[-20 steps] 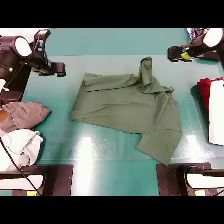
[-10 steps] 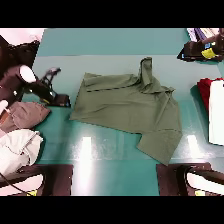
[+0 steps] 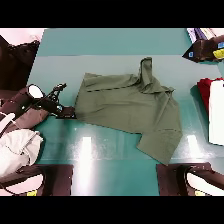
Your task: Fold the shirts.
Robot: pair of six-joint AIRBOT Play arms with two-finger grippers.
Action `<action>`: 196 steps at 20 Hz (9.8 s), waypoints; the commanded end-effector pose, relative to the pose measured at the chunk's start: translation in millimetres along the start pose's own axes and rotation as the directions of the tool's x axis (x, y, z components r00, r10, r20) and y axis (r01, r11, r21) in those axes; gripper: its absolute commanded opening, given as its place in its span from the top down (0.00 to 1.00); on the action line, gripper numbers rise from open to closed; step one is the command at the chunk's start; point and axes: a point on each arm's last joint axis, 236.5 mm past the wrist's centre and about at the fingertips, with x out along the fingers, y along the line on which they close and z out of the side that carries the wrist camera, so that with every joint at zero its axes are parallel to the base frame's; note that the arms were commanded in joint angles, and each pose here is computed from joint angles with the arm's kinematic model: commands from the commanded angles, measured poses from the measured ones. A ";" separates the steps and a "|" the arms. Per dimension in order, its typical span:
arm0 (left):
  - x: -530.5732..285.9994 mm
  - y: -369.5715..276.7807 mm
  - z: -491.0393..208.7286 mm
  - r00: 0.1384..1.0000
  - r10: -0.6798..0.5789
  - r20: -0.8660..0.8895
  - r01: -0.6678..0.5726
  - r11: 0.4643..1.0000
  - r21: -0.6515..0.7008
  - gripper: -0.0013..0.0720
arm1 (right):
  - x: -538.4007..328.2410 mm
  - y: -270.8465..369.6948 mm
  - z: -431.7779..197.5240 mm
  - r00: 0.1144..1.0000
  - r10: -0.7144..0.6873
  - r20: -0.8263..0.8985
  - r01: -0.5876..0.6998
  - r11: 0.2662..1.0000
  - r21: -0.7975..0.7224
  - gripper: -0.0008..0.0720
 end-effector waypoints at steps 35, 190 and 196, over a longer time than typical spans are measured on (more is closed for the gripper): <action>-60.7 -39.7 33.8 0.986 -0.065 0.150 0.054 0.996 0.073 0.95 | 125.9 -98.6 -269.1 0.872 0.095 -0.481 0.097 0.929 0.358 0.96; -109.0 5.1 136.7 0.748 0.109 0.655 0.004 0.986 -0.168 0.95 | 186.0 -103.5 -40.1 0.992 -0.012 -0.129 0.047 0.963 0.265 0.96; -91.7 16.9 158.6 0.749 0.127 0.650 0.015 0.978 -0.209 0.93 | 227.3 -117.4 -42.2 0.987 -0.009 -0.159 0.055 0.957 0.284 0.96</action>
